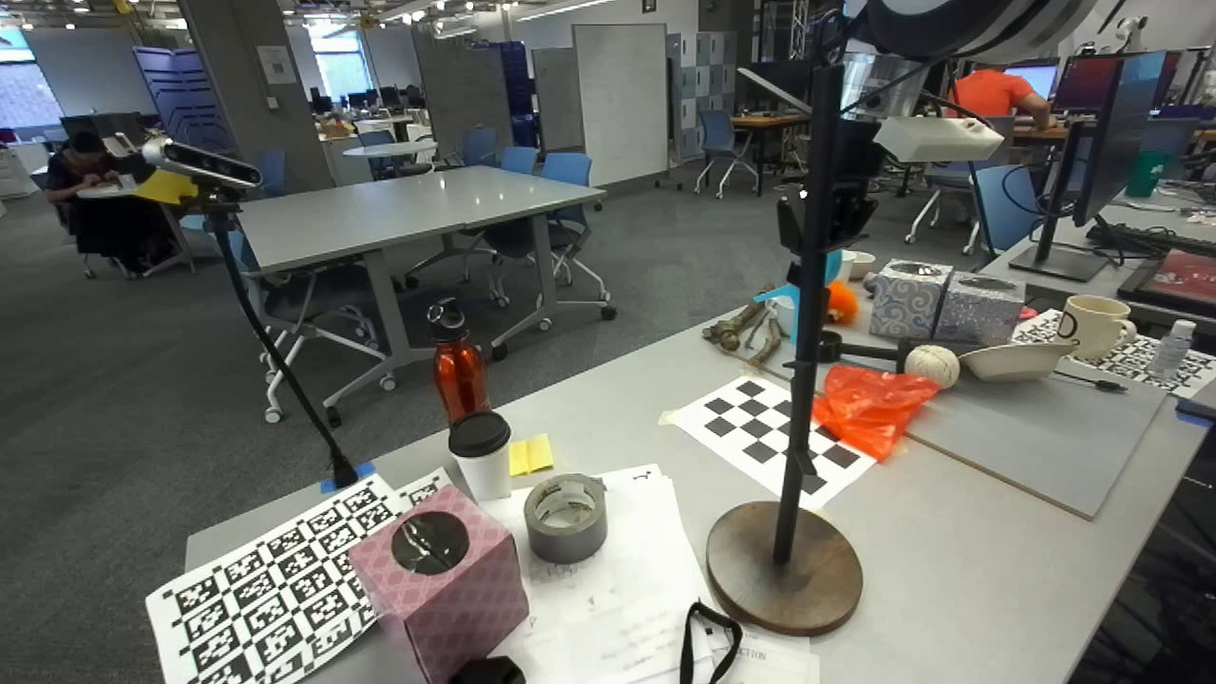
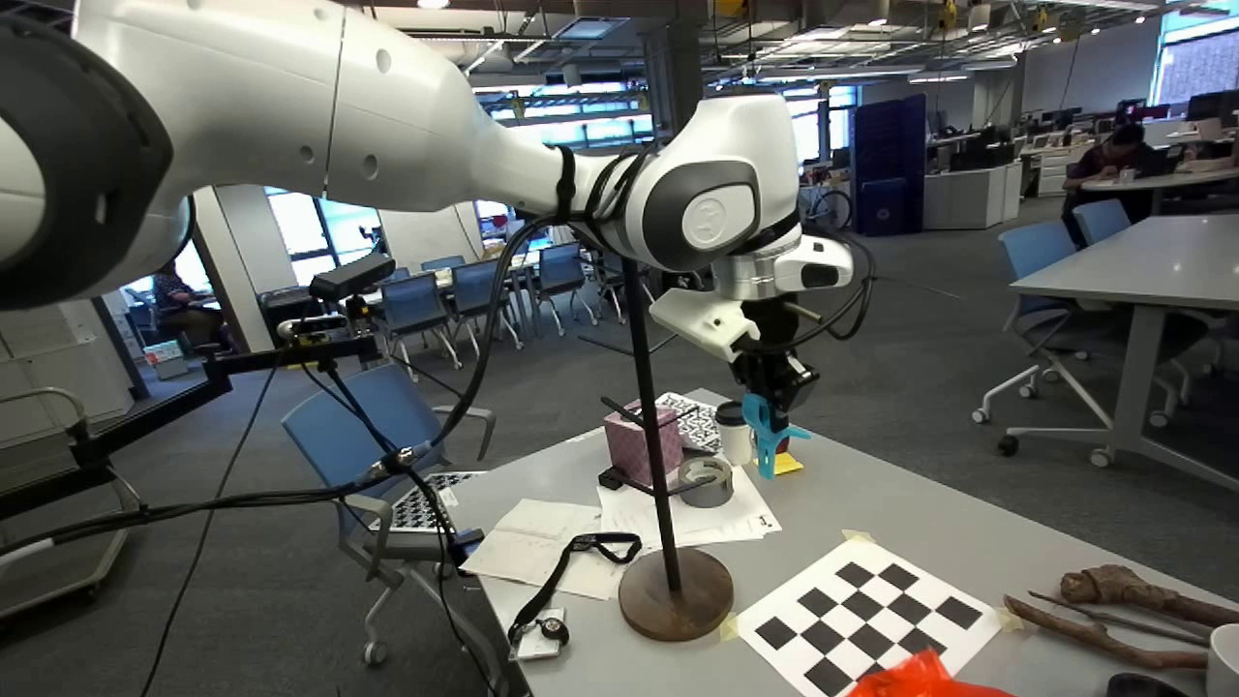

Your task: Hang the peg on the stand

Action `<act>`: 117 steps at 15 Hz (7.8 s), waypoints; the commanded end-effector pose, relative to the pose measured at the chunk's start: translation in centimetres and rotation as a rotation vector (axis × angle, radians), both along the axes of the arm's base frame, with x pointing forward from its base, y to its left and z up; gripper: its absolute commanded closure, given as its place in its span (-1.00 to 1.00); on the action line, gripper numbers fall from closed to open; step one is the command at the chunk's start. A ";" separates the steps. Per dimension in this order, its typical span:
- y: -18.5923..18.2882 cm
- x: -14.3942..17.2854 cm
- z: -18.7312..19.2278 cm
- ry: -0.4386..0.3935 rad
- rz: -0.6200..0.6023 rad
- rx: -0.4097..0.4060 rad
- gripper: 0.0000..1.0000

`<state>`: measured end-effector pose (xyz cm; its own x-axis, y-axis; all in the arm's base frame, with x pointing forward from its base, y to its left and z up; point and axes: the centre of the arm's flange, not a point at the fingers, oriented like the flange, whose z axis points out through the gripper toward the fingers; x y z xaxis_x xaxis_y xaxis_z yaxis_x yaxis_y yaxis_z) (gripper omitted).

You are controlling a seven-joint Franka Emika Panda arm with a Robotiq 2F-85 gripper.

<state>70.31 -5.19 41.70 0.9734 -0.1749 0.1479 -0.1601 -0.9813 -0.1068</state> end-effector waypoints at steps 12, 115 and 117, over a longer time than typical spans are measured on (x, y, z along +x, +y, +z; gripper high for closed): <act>2.4 -0.7 1.3 0.081 0.016 -0.131 0.87; 5.6 -1.9 -0.3 0.093 -0.175 -0.005 0.87; 5.8 -2.0 -0.4 0.094 -0.172 -0.007 0.87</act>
